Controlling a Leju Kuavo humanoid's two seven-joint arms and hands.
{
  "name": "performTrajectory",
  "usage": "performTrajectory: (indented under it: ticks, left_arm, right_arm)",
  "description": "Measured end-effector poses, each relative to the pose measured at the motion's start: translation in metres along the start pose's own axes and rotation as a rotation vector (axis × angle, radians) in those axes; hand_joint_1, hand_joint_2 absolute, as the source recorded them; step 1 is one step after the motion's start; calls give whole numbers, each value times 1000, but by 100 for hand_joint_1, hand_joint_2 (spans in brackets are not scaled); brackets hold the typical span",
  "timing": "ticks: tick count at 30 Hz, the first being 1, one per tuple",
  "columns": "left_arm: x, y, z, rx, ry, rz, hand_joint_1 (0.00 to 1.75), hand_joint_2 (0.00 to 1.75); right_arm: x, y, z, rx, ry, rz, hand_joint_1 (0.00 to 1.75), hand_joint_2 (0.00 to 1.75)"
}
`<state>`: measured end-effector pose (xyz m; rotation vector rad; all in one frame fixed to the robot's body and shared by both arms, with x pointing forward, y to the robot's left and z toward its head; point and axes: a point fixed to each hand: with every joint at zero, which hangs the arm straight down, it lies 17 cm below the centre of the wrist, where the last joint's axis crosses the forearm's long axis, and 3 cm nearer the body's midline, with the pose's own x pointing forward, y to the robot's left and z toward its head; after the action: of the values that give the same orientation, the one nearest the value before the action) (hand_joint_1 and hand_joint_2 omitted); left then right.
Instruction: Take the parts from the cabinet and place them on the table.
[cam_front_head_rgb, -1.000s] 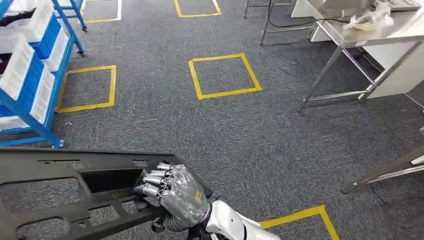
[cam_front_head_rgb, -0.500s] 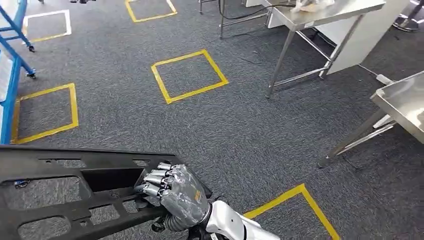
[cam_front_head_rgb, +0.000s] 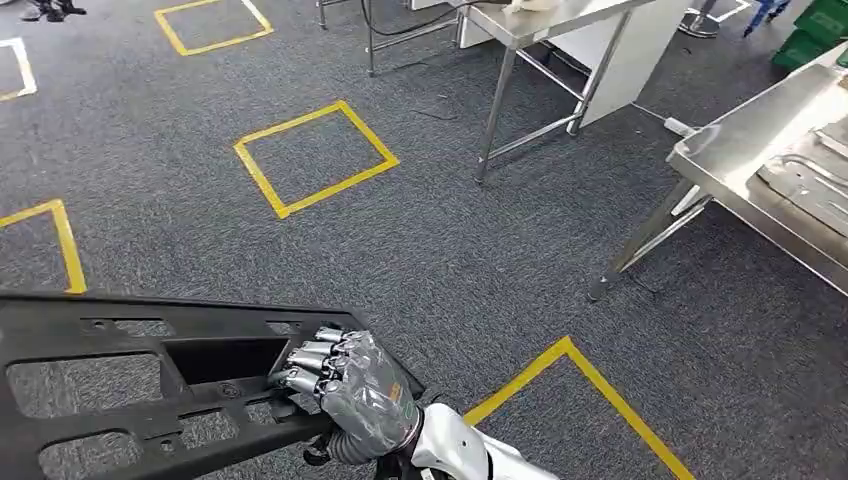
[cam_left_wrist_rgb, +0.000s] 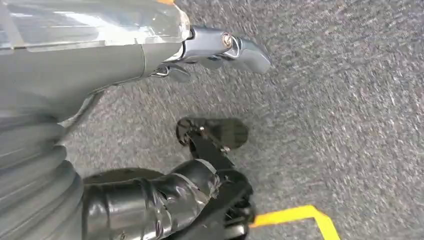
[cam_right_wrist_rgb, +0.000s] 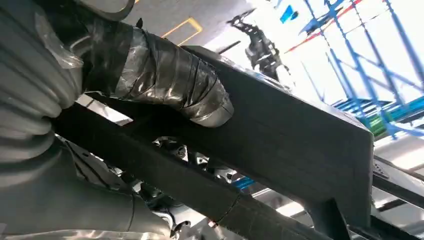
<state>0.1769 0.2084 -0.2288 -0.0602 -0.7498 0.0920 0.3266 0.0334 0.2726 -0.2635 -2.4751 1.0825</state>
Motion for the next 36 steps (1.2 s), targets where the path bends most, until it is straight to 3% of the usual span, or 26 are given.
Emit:
performTrajectory:
  ticks: [15, 36]
  left_arm:
    - [-16, -4, 4, -11, 77, 44, 0, 175]
    - [-17, -3, 3, 3, 88, 44, 0, 175]
  right_arm:
    - [1, 0, -4, 0, 0, -10, 175, 175]
    - [-1, 2, -3, 5, 5, -10, 175, 175]
